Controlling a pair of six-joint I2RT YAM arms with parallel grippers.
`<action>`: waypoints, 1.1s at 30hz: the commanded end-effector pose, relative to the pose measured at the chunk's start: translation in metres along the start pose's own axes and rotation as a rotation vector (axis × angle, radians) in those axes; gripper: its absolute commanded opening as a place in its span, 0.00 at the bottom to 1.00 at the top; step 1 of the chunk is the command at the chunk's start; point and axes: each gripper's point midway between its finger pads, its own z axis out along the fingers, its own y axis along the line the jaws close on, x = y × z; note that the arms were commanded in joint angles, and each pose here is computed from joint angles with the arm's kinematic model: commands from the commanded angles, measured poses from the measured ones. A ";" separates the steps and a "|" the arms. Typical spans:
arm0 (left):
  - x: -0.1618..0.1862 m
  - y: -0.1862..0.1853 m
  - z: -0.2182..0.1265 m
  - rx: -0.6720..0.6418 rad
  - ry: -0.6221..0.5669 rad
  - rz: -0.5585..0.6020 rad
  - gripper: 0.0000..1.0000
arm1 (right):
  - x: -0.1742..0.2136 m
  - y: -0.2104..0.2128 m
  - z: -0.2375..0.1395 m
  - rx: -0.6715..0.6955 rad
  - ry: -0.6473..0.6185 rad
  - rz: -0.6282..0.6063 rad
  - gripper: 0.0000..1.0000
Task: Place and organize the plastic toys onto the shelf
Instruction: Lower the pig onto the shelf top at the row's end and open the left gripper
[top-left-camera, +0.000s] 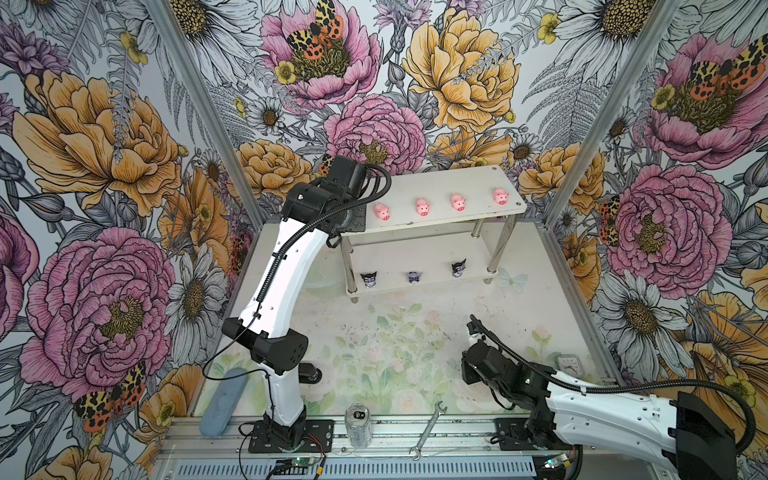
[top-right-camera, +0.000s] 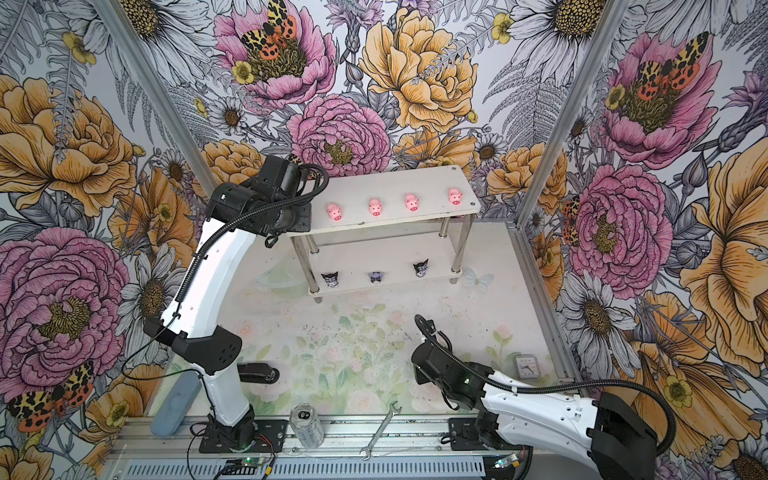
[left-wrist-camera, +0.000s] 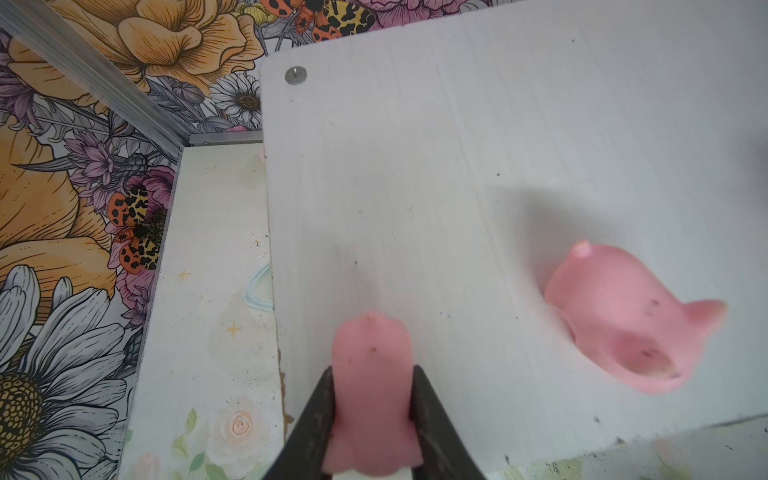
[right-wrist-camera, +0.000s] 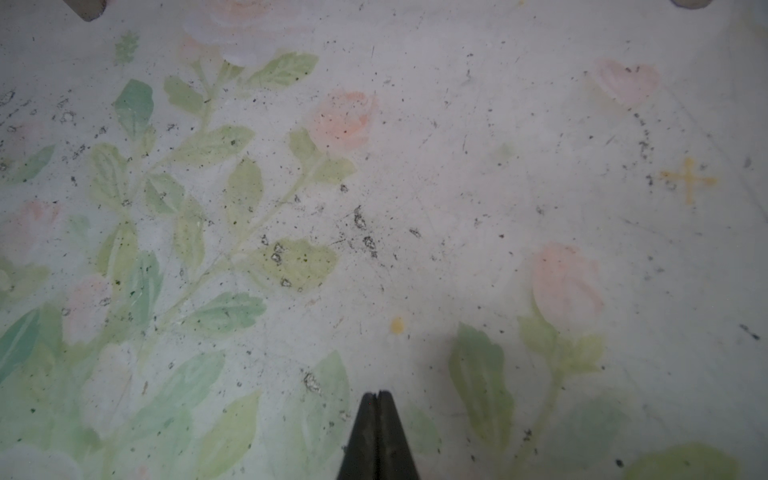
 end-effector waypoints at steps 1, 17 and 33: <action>-0.002 -0.008 0.004 0.031 0.005 -0.012 0.29 | -0.003 0.000 0.000 -0.010 -0.017 0.005 0.04; -0.003 -0.011 0.006 0.048 0.009 -0.024 0.52 | -0.003 0.000 0.000 -0.009 -0.017 0.005 0.05; -0.038 -0.026 -0.071 0.082 -0.236 -0.025 0.63 | -0.003 0.000 0.001 -0.001 -0.011 0.003 0.06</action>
